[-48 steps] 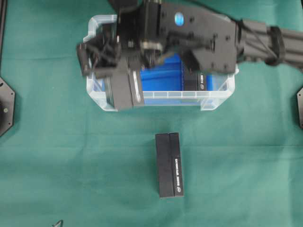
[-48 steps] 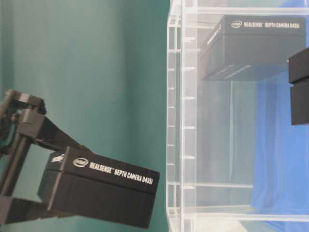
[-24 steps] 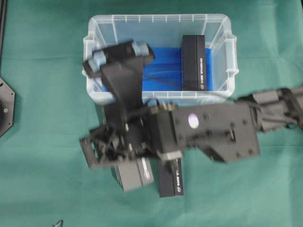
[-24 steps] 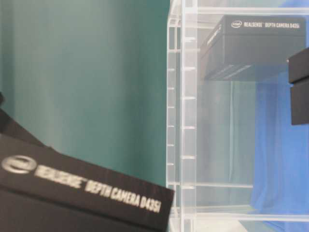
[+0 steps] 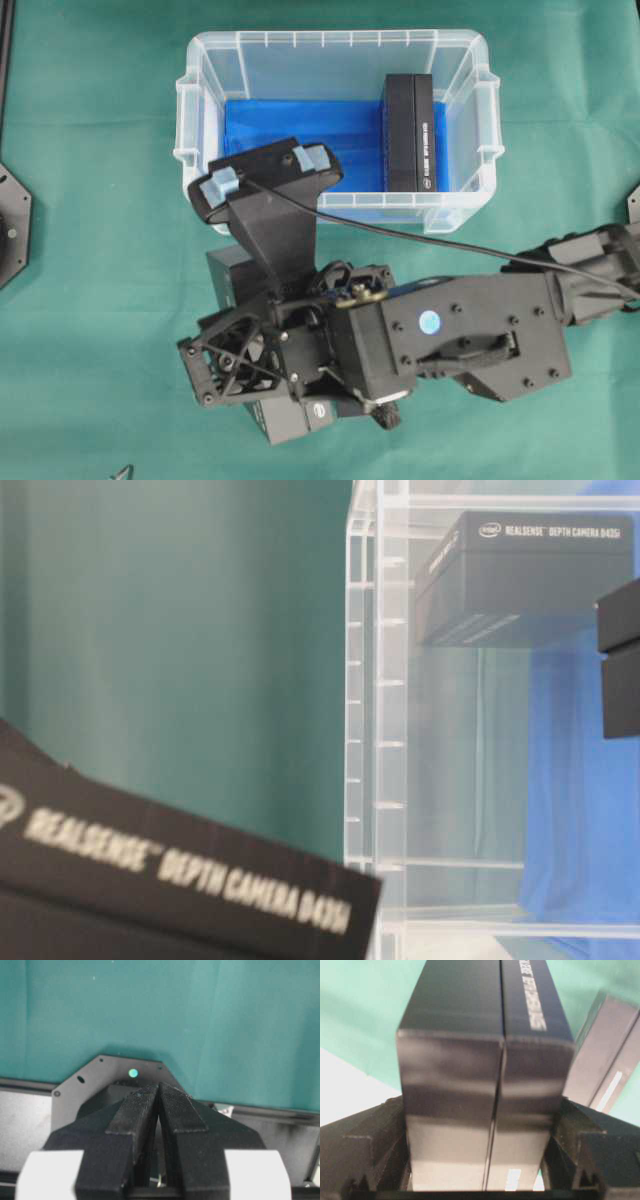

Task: Take the box out of the case with the right arm.
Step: 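Carry the held box toward the front of the table, then lower the box onto the table left of the first box and release, then raise the open right gripper away to the right side, then move the open right gripper over the last black box in the bin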

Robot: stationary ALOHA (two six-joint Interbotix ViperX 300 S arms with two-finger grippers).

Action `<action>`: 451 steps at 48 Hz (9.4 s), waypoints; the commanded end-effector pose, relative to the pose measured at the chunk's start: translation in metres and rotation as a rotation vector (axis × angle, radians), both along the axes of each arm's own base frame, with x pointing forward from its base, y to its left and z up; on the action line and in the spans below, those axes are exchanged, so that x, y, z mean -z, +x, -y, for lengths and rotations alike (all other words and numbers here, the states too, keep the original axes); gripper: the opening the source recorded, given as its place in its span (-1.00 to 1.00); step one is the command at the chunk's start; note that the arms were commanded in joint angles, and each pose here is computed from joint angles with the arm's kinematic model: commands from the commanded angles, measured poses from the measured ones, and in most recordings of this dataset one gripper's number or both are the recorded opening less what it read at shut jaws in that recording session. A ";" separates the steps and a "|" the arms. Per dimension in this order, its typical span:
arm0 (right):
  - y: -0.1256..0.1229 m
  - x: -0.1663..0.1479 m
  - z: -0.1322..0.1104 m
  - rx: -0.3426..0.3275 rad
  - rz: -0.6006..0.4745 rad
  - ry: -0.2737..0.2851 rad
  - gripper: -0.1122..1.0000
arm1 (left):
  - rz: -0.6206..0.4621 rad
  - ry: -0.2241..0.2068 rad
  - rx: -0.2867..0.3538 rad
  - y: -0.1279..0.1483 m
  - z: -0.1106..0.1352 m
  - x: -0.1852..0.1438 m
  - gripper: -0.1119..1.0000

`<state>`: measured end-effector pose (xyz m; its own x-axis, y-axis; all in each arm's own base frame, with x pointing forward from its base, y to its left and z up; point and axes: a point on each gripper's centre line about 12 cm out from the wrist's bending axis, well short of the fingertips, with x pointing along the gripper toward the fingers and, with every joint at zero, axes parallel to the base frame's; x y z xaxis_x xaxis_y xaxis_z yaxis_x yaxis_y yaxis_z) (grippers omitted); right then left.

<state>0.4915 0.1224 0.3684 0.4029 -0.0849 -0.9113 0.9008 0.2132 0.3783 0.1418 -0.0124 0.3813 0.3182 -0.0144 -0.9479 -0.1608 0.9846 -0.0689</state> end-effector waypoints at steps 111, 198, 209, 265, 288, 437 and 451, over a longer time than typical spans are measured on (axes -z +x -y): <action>0.031 0.158 0.001 0.052 -0.083 0.169 0.74 | 0.002 -0.002 -0.013 0.002 0.000 -0.001 -0.80; 0.004 0.047 0.026 0.030 -0.048 -0.013 0.81 | 0.011 -0.003 -0.014 0.003 0.000 -0.001 -0.80; -0.025 0.047 0.022 0.031 -0.214 -0.036 0.81 | 0.011 -0.004 -0.015 0.003 0.000 -0.001 -0.80; -0.243 0.048 0.010 0.194 -0.215 0.074 0.75 | 0.002 -0.021 -0.064 0.003 0.000 0.002 -0.80; -0.247 0.047 0.048 0.205 -0.201 0.026 0.74 | -0.001 -0.019 -0.063 0.003 0.000 0.003 -0.80; -0.128 0.058 0.207 0.189 -0.112 -0.068 0.87 | -0.010 -0.017 -0.063 0.001 0.000 0.007 -0.80; -0.127 0.058 0.207 0.189 -0.110 -0.068 0.87 | -0.011 -0.017 -0.063 0.001 0.000 0.008 -0.80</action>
